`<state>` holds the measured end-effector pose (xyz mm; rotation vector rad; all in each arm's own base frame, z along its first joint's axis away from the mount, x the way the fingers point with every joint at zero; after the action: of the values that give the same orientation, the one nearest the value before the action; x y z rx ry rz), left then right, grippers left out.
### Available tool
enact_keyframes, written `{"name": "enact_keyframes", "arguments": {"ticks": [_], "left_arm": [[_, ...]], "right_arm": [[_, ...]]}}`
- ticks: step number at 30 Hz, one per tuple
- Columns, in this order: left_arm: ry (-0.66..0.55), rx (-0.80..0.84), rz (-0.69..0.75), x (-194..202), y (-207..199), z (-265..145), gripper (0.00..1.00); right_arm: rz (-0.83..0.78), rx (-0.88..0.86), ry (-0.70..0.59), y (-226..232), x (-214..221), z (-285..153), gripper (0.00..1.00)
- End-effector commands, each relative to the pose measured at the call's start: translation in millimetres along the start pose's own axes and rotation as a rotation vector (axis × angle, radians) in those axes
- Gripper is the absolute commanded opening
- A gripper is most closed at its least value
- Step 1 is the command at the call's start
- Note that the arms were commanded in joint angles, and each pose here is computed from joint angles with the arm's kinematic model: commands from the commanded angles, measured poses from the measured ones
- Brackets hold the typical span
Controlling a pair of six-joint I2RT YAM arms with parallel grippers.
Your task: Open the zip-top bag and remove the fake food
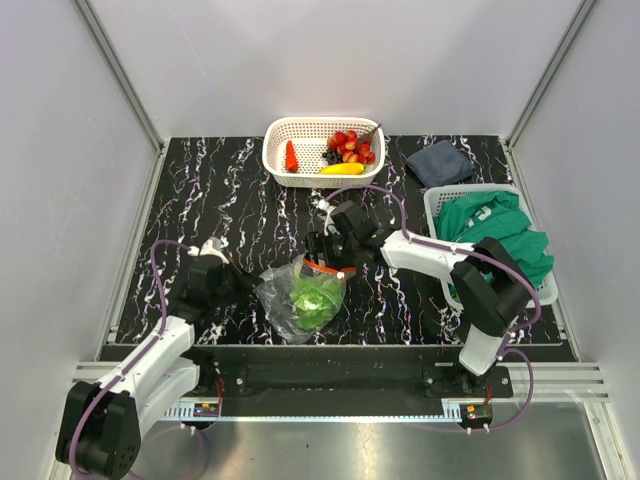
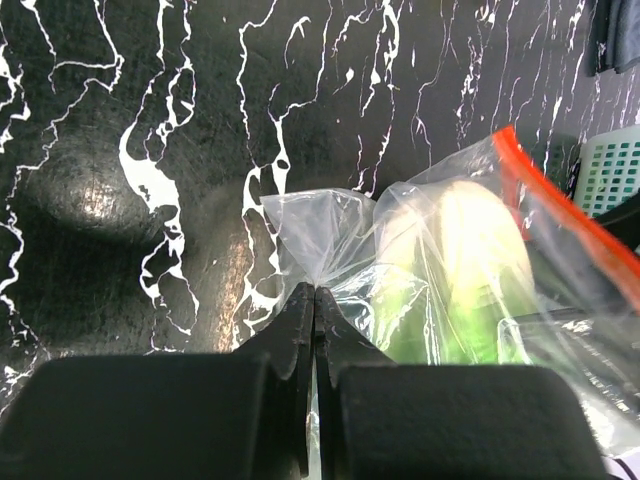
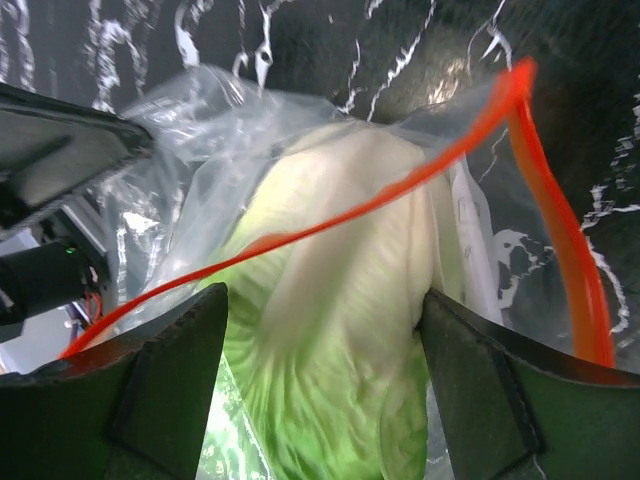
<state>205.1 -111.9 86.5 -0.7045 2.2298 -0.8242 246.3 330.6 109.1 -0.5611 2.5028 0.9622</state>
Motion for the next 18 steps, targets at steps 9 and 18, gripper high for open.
{"name": "enact_keyframes", "arguments": {"ticks": [9,18], "left_arm": [[-0.015,0.041,-0.01,-2.0,-5.1,2.0,0.0],[-0.124,-0.088,-0.069,-11.0,15.0,-7.9,0.0]], "right_arm": [[-0.003,0.088,0.011,-2.7,5.3,20.8,0.41],[-0.058,0.032,-0.135,16.7,-21.1,-21.9,0.0]]}}
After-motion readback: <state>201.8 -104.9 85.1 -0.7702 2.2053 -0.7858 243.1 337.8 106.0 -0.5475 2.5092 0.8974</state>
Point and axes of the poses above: each gripper's point midway between its finger pads, its own z axis out along the fingers, its own y axis along the line the jaws close on, x = y × z, the point moved 4 cm from there along -z, back along the fingers, and after that the axes turned 4 degrees about -z, right-handed, at the moved point
